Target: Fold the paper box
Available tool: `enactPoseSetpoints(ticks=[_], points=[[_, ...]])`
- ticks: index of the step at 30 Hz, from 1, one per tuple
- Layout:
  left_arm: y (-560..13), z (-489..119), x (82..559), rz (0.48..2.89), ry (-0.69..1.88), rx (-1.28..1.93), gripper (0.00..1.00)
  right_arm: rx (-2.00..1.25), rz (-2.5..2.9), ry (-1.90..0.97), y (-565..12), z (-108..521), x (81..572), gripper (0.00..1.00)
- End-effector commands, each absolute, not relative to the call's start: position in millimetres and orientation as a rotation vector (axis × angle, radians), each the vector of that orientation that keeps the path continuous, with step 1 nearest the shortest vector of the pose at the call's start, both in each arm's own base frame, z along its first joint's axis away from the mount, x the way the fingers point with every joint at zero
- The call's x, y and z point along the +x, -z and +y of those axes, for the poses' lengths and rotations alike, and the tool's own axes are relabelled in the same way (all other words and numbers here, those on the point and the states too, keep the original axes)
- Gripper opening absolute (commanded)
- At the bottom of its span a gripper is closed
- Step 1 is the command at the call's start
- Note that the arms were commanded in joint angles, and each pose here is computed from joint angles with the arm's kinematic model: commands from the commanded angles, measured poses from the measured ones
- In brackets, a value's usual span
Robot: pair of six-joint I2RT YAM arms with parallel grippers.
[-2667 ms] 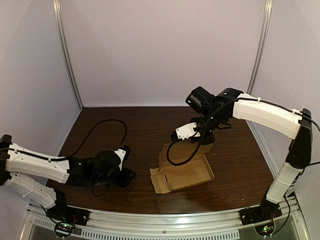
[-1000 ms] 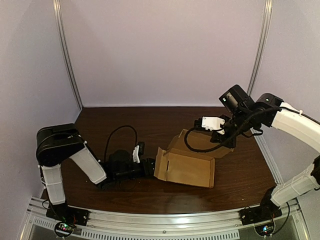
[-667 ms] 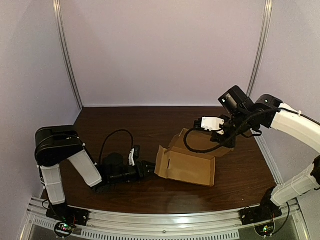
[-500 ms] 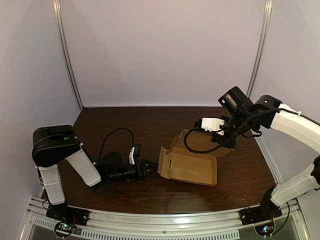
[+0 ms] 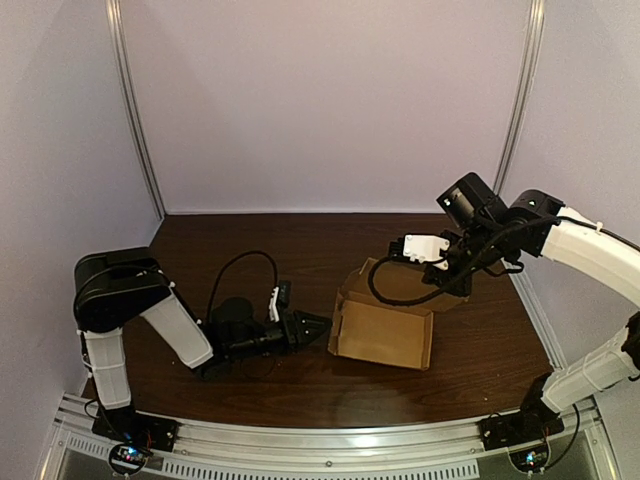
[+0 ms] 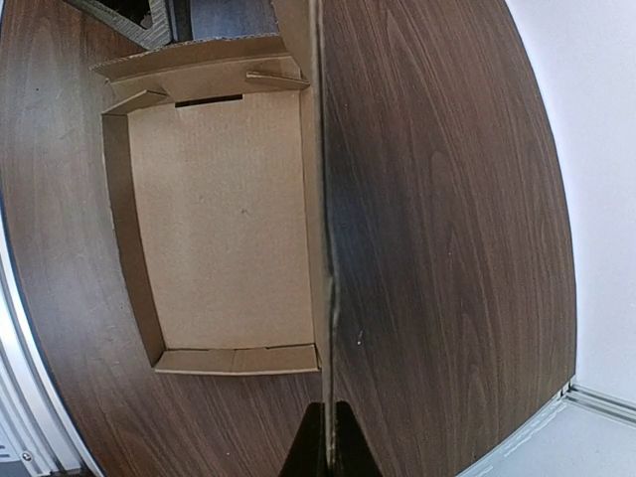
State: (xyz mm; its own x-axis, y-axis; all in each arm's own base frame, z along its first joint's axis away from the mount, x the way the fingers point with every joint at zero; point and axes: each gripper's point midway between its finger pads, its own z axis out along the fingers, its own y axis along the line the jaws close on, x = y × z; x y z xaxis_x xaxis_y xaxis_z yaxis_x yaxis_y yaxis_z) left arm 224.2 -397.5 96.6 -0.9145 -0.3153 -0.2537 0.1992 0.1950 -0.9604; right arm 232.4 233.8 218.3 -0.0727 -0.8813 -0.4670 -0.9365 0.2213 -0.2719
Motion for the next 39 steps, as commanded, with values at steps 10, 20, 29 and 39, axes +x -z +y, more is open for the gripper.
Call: enactPoseSetpoints(ticks=[10, 20, 29, 39], points=[[-88, -424, 225, 2.117, 1.741, -0.025, 0.47, -1.613, 1.956, -0.255, -231, 247, 226, 0.00], [-73, -433, 229, 2.176, 1.625, 0.001, 0.47, -1.545, 2.055, -0.366, -245, 266, 233, 0.00], [-63, -421, 230, 2.167, 1.587, -0.035, 0.46, -1.545, 2.117, -0.356, -239, 269, 244, 0.00], [-48, -436, 240, 2.256, 1.465, 0.025, 0.42, -1.552, 2.110, -0.536, -256, 280, 225, 0.00]])
